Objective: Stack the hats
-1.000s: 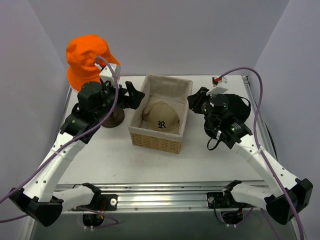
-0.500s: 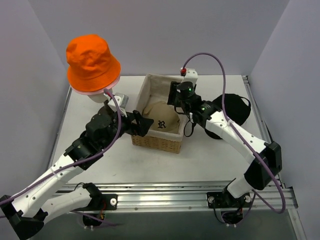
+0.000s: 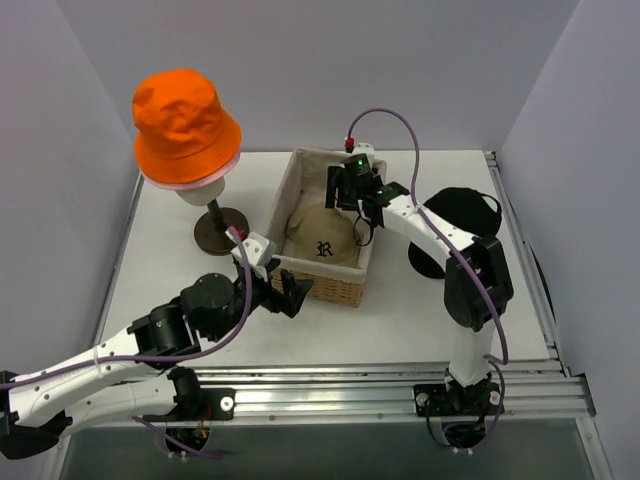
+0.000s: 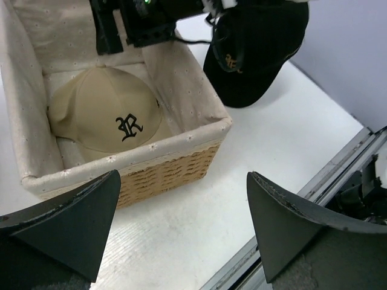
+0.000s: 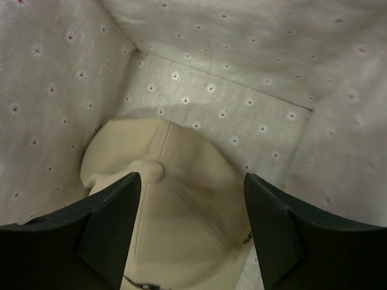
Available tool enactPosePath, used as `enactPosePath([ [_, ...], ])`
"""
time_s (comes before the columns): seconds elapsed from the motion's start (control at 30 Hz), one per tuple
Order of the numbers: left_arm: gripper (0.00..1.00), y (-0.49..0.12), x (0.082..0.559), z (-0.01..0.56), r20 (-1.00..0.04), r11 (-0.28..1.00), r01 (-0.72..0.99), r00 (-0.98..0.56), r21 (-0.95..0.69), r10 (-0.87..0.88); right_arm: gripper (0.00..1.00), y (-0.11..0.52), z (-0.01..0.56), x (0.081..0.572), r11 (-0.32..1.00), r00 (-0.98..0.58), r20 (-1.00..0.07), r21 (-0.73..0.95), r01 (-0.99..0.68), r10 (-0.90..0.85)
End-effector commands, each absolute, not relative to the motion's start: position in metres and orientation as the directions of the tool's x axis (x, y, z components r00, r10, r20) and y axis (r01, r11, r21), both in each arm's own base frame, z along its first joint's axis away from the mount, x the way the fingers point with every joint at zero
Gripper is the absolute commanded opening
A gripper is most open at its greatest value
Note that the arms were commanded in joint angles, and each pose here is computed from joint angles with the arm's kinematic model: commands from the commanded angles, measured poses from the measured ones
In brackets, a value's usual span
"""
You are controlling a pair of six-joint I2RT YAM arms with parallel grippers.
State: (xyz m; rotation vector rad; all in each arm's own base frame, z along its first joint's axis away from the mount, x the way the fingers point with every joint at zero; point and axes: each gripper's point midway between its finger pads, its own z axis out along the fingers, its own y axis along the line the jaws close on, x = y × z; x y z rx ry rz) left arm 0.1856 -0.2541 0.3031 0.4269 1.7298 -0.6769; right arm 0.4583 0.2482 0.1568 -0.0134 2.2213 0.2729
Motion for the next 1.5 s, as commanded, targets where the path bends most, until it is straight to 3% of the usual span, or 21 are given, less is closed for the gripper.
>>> enactPosePath([
  [0.0, 0.94, -0.246, 0.181, 0.326, -0.968, 0.748, 0.616, -0.189, -0.249, -0.167, 0.65, 0.262, 0.152, 0.466, 0.966, -0.644, -0.763, 0.207, -0.156, 0.06],
  [0.13, 0.94, -0.247, 0.182, 0.324, -0.967, 0.745, 0.616, -0.178, -0.254, -0.182, 0.66, 0.268, 0.112, 0.472, 0.969, -0.702, -0.712, 0.187, -0.163, 0.019],
  [0.57, 0.94, -0.234, 0.17, 0.335, -0.963, 0.694, 0.678, -0.077, -0.241, -0.258, 0.61, 0.271, 0.063, 0.485, 0.972, -0.757, -0.651, 0.135, -0.195, -0.062],
  [0.67, 0.94, -0.226, 0.169, 0.34, -0.955, 0.697, 0.671, -0.063, -0.255, -0.288, 0.56, 0.274, 0.052, 0.486, 0.97, -0.767, -0.637, 0.133, -0.202, -0.072],
  [0.77, 0.94, -0.215, 0.17, 0.343, -0.944, 0.708, 0.649, -0.047, -0.276, -0.325, 0.41, 0.273, 0.049, 0.491, 0.971, -0.764, -0.64, 0.125, -0.205, -0.079],
  [0.87, 0.95, -0.207, 0.17, 0.344, -0.934, 0.71, 0.64, -0.033, -0.292, -0.355, 0.17, 0.273, 0.058, 0.495, 0.969, -0.75, -0.658, 0.135, -0.205, -0.067],
  [0.9, 0.95, -0.202, 0.17, 0.345, -0.93, 0.714, 0.633, -0.027, -0.299, -0.366, 0.01, 0.273, 0.069, 0.499, 0.968, -0.737, -0.673, 0.141, -0.206, -0.059],
  [1.03, 0.95, -0.196, 0.168, 0.348, -0.92, 0.711, 0.629, -0.018, -0.314, -0.391, 0.0, 0.277, 0.119, 0.506, 0.961, -0.676, -0.737, 0.162, -0.225, -0.034],
  [1.17, 0.96, -0.192, 0.168, 0.35, -0.915, 0.711, 0.627, -0.011, -0.32, -0.402, 0.0, 0.285, 0.216, 0.488, 0.915, -0.566, -0.824, 0.249, -0.317, 0.028],
  [1.27, 0.96, -0.192, 0.169, 0.349, -0.916, 0.713, 0.624, -0.013, -0.321, -0.401, 0.0, 0.283, 0.247, 0.466, 0.879, -0.525, -0.849, 0.3, -0.371, 0.068],
  [1.47, 0.97, -0.198, 0.168, 0.349, -0.919, 0.705, 0.634, -0.02, -0.317, -0.394, 0.0, 0.279, 0.255, 0.438, 0.847, -0.52, -0.85, 0.337, -0.411, 0.086],
])
